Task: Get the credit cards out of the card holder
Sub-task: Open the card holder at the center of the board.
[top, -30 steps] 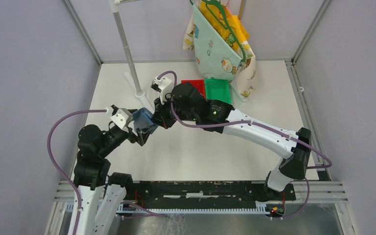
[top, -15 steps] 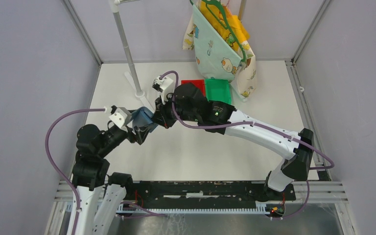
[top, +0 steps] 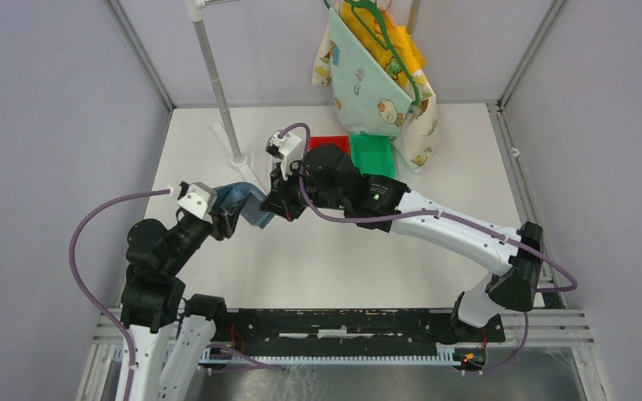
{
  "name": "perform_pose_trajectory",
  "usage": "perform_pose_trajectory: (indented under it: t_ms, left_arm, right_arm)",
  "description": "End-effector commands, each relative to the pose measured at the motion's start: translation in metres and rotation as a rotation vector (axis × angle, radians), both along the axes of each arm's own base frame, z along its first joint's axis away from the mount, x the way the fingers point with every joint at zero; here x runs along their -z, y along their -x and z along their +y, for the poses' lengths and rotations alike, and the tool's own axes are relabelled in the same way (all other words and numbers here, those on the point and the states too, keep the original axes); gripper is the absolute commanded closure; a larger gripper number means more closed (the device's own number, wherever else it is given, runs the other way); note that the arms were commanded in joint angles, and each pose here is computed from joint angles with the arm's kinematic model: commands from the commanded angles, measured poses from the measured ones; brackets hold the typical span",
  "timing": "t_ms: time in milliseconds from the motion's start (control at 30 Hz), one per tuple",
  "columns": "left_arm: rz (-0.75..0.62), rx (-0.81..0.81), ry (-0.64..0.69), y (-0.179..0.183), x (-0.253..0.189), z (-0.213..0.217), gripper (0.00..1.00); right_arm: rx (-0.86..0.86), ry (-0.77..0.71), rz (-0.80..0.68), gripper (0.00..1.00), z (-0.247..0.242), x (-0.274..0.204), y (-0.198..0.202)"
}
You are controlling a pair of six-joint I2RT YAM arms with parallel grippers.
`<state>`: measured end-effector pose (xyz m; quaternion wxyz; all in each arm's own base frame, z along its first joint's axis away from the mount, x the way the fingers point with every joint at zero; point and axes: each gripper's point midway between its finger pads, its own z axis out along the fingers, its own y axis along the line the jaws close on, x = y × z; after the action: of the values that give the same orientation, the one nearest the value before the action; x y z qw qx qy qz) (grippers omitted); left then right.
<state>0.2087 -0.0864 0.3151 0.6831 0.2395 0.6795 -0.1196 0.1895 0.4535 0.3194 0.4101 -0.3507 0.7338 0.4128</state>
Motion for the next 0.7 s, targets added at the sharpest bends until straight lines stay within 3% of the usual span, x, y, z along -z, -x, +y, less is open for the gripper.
perform_pose_trajectory:
  t_ms: [0, 400, 667]
  left_arm:
    - [-0.121, -0.087, -0.023, -0.003, -0.030, 0.016, 0.39]
    - [-0.106, -0.044, -0.064, 0.005, -0.018, 0.012, 0.37]
    - [-0.057, 0.093, -0.125, 0.017, -0.001, -0.006, 0.37]
  right_arm:
    - [-0.045, -0.085, -0.023, 1.00, -0.004, -0.033, 0.014]
    - [-0.053, -0.090, 0.009, 1.00, -0.018, -0.022, 0.003]
    - [-0.216, -0.161, 0.012, 1.00, -0.024, -0.032, 0.023]
